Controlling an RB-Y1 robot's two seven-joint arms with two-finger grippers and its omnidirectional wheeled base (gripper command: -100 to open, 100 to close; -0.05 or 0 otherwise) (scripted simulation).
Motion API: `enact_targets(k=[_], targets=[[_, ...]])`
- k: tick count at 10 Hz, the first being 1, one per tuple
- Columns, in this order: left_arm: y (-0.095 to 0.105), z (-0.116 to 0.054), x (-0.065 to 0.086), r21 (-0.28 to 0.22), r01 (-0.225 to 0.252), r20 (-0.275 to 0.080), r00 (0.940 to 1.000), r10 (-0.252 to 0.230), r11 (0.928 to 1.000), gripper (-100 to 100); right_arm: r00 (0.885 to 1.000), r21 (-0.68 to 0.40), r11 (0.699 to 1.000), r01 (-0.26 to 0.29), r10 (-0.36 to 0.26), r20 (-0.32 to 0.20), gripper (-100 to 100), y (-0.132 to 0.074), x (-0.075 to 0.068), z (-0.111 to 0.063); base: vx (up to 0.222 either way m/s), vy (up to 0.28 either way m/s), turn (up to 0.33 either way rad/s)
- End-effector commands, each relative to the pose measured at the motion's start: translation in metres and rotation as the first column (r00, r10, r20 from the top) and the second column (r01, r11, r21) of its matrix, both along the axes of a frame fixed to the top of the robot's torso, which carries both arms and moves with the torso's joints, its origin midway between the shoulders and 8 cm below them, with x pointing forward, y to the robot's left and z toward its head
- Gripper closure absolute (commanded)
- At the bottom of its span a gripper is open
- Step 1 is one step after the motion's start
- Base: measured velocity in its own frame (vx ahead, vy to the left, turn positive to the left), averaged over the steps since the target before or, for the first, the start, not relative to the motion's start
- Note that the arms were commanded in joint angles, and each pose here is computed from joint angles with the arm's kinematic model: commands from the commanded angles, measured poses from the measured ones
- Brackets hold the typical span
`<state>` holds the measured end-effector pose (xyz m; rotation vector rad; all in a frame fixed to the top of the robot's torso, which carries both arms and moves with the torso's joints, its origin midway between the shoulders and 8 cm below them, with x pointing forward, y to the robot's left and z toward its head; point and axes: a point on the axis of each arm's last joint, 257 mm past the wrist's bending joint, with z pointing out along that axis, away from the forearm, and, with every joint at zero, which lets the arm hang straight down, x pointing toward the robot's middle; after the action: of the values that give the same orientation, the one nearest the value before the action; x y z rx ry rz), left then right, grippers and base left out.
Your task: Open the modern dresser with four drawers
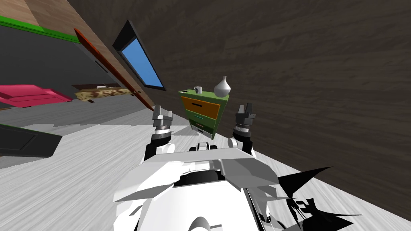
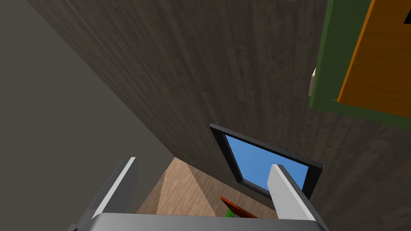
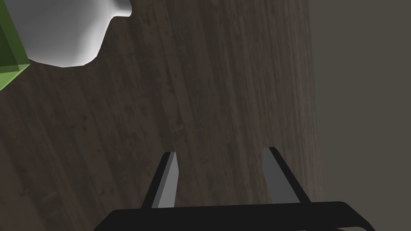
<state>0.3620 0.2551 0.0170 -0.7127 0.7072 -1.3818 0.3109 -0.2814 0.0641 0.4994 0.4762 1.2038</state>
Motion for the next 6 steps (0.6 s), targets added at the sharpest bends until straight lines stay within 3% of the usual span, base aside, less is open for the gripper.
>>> enact_targets(k=[1, 6], targets=[[-0.005, -0.01, 0.006, 0.027, 0.021, -0.056, 0.9982, -0.02, 0.9994, -100, 1.0, 0.0, 1.0, 0.0, 0.0, 0.0, 0, 0.0, 0.0, 0.0, 0.055, 0.002, -0.101], [-0.011, -0.033, 0.017, 0.037, 0.043, -0.174, 0.9841, -0.036, 0.9984, -100, 1.0, 0.0, 1.0, 0.0, 0.0, 0.0, 0, 0.0, 0.0, 0.0, 0.066, 0.011, -0.098]])
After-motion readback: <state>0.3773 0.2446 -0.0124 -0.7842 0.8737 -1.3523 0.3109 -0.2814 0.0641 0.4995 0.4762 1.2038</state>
